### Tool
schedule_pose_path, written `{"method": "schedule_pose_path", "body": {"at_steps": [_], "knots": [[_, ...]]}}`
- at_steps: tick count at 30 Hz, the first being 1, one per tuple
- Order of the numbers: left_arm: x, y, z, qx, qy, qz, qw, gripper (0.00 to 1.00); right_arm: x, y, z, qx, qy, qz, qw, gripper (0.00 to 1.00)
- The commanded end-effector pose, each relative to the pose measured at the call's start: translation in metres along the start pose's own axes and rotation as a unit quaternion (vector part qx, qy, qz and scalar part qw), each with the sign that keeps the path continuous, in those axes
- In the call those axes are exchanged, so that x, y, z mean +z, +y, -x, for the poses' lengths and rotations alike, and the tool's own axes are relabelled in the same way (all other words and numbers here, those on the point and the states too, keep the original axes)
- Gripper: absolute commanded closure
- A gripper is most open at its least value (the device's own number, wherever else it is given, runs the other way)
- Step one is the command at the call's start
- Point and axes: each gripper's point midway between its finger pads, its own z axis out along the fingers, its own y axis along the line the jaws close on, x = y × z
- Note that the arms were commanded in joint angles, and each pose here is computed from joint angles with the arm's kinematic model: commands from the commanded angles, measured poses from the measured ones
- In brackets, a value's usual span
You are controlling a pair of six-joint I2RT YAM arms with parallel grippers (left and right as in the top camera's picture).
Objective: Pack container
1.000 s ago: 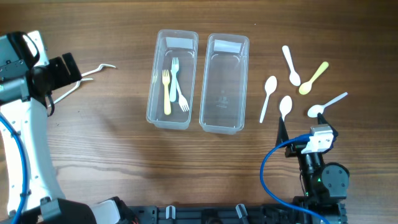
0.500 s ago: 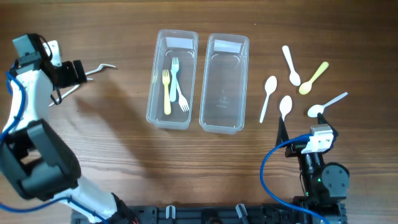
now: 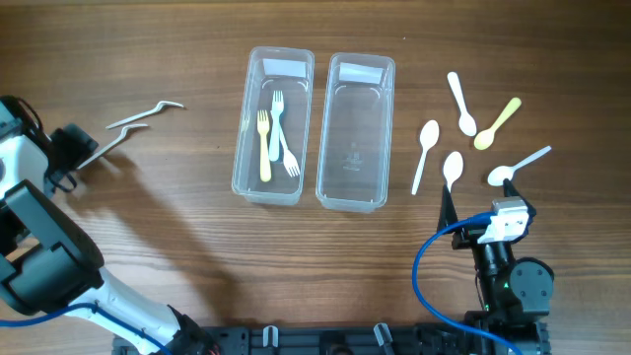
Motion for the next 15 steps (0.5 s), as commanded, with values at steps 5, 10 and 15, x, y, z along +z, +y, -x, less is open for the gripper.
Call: {"method": "schedule_pose_path", "body": {"at_steps": [5, 10, 15], "knots": [[0.014, 0.009, -0.016, -0.051, 0.009, 0.016, 0.999, 0.0, 0.0, 0.001, 0.0, -0.003, -0.002, 0.004, 1.0, 0.0], [0.014, 0.007, -0.004, -0.09, -0.018, 0.013, 0.996, 0.0, 0.0, 0.001, 0.0, -0.003, -0.002, 0.004, 1.0, 0.0], [0.013, 0.017, 0.0, -0.171, -0.033, 0.039, 0.984, 0.0, 0.0, 0.001, 0.0, -0.003, -0.002, 0.004, 1.0, 0.0]]}}
